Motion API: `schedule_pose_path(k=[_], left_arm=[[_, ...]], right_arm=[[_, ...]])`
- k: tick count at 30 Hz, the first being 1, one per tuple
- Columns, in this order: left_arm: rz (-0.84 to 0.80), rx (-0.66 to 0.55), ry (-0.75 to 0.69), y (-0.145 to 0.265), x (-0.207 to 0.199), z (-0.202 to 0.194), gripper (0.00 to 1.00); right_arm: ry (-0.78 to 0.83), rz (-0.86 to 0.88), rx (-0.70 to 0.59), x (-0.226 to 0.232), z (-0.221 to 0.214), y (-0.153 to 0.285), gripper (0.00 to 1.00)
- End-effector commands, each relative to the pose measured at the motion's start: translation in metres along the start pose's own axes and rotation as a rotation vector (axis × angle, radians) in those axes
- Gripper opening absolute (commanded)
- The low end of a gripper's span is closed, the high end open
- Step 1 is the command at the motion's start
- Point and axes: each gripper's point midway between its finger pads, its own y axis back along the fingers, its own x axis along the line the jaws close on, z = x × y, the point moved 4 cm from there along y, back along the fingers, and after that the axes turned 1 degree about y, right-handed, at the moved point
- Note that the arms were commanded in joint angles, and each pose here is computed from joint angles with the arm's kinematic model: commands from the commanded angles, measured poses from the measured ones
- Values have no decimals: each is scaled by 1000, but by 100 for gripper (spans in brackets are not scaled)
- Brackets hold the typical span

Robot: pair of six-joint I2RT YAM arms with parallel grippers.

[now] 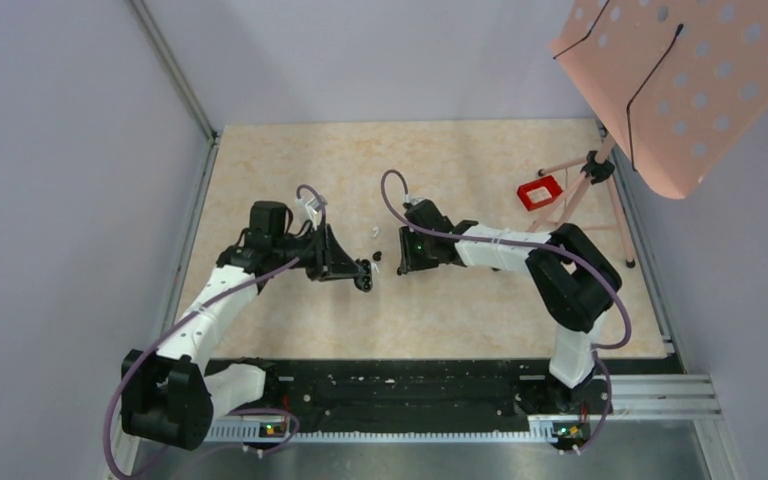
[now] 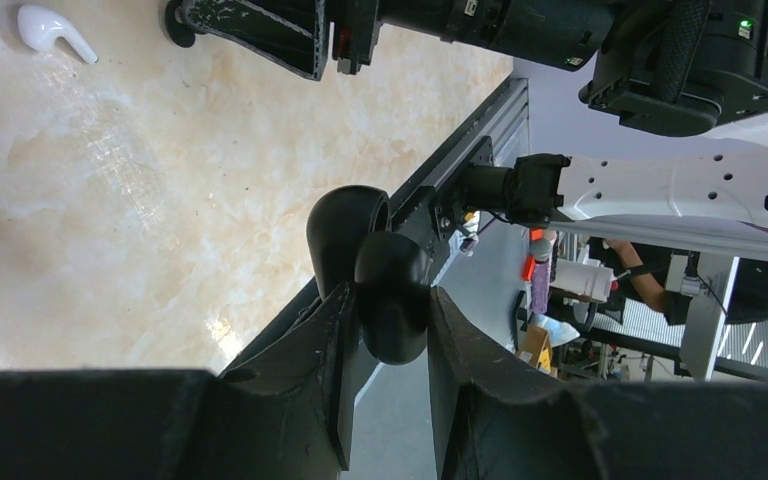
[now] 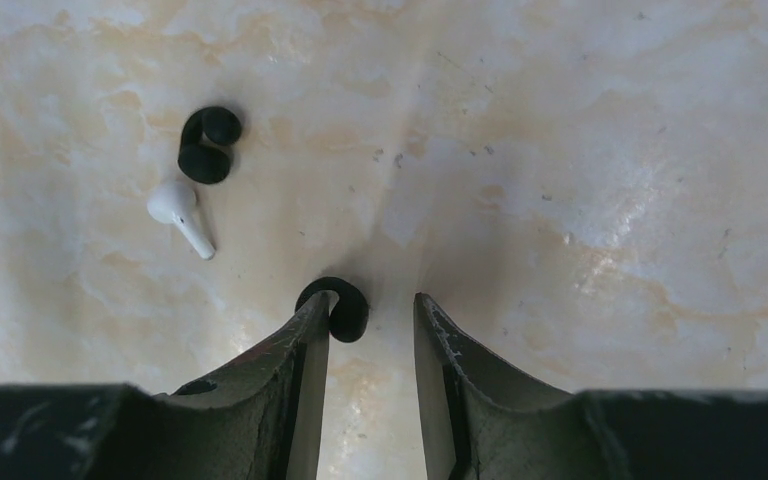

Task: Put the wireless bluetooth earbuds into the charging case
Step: Move the left earbud to the center of the board, then pick up the left earbud from the center of the board.

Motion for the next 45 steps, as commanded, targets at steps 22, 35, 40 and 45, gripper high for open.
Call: schedule_pose_path(k=[22, 35, 40, 45], left_arm=[[-18, -41, -22, -2, -1, 10, 0], [-10, -44, -22, -2, 0, 10, 0], [-10, -44, -18, -2, 0, 10, 0], [-14, -46, -22, -2, -1, 11, 0]], right_arm=[[6, 23, -87, -12, 10, 63, 29], [-67, 34, -35, -22, -1, 46, 31], [-66, 21, -14, -25, -7, 39, 31], [-65, 34, 1, -24, -9, 32, 30]])
